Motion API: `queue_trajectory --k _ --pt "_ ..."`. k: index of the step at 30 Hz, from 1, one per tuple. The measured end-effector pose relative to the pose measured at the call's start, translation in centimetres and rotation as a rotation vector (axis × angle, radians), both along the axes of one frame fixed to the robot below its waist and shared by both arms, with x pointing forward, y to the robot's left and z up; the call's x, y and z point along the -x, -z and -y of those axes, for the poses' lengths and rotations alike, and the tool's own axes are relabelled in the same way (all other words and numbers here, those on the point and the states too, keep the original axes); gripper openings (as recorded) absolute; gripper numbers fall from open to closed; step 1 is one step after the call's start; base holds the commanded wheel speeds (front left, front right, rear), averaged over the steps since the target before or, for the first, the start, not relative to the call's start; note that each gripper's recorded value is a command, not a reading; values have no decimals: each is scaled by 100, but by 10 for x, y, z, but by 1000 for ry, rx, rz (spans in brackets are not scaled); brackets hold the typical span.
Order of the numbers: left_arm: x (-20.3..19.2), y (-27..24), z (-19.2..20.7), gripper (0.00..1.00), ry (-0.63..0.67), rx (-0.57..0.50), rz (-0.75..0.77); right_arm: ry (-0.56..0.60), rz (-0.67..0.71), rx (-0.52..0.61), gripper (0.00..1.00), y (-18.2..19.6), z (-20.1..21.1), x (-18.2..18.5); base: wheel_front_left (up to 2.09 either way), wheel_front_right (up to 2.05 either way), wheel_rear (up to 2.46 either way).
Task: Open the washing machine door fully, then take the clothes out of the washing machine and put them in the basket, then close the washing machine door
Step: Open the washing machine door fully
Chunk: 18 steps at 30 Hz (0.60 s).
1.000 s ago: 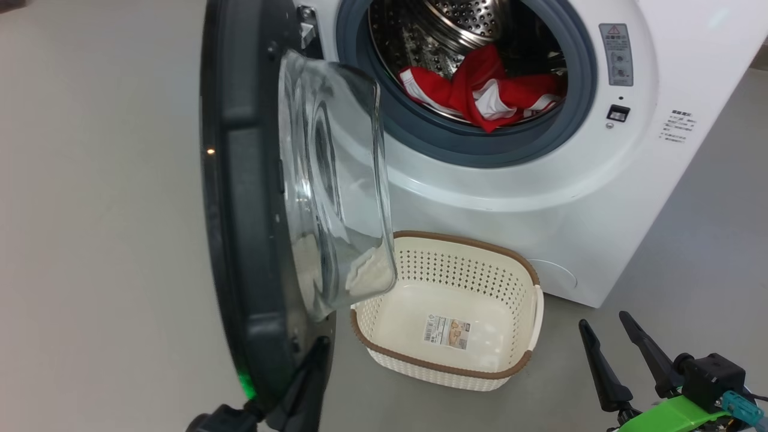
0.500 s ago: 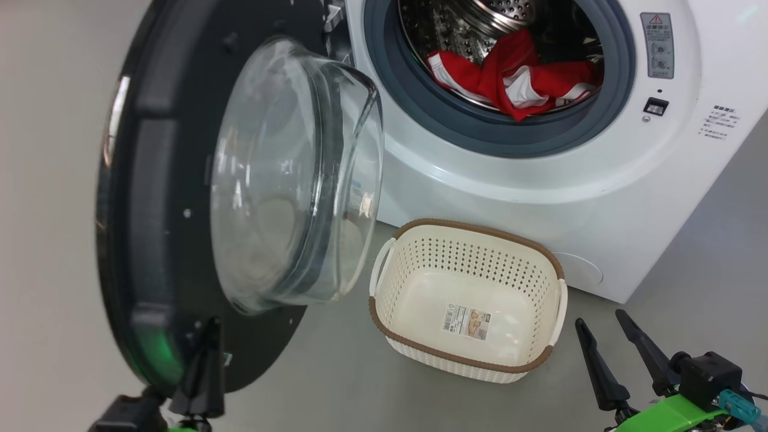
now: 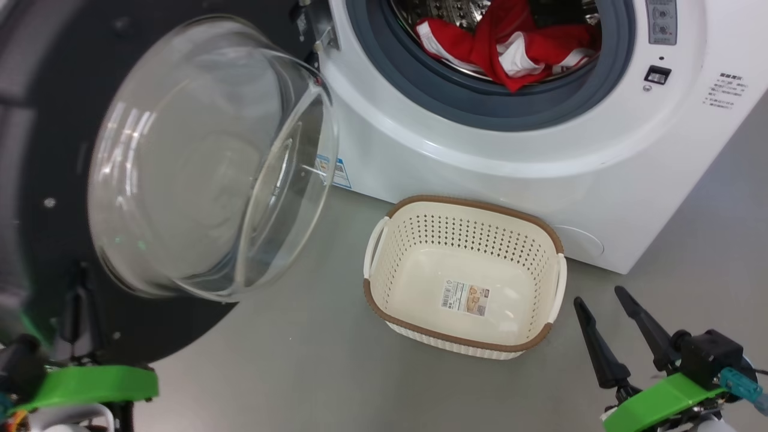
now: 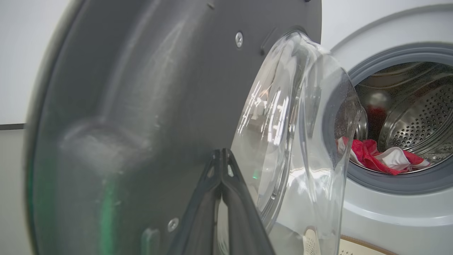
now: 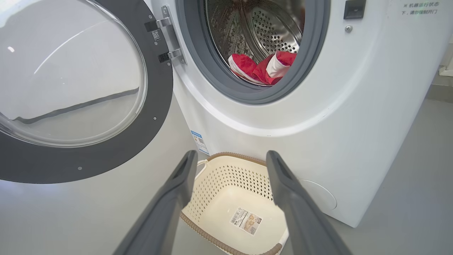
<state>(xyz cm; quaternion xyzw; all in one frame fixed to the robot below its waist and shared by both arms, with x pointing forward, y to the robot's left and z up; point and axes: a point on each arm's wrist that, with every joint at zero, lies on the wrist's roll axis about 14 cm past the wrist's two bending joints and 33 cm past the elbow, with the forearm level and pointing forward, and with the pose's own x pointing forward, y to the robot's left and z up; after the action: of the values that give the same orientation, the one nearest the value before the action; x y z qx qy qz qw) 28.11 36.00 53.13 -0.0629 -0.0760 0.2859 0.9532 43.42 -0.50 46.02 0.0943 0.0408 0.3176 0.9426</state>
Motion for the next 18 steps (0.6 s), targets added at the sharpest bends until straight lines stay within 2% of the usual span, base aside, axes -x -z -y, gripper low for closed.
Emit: queue_trajectory --k 18 --pt "-9 5 -64 0 -145 -31 -53 34 -3 3 100 7 13 -15 0 0 0"
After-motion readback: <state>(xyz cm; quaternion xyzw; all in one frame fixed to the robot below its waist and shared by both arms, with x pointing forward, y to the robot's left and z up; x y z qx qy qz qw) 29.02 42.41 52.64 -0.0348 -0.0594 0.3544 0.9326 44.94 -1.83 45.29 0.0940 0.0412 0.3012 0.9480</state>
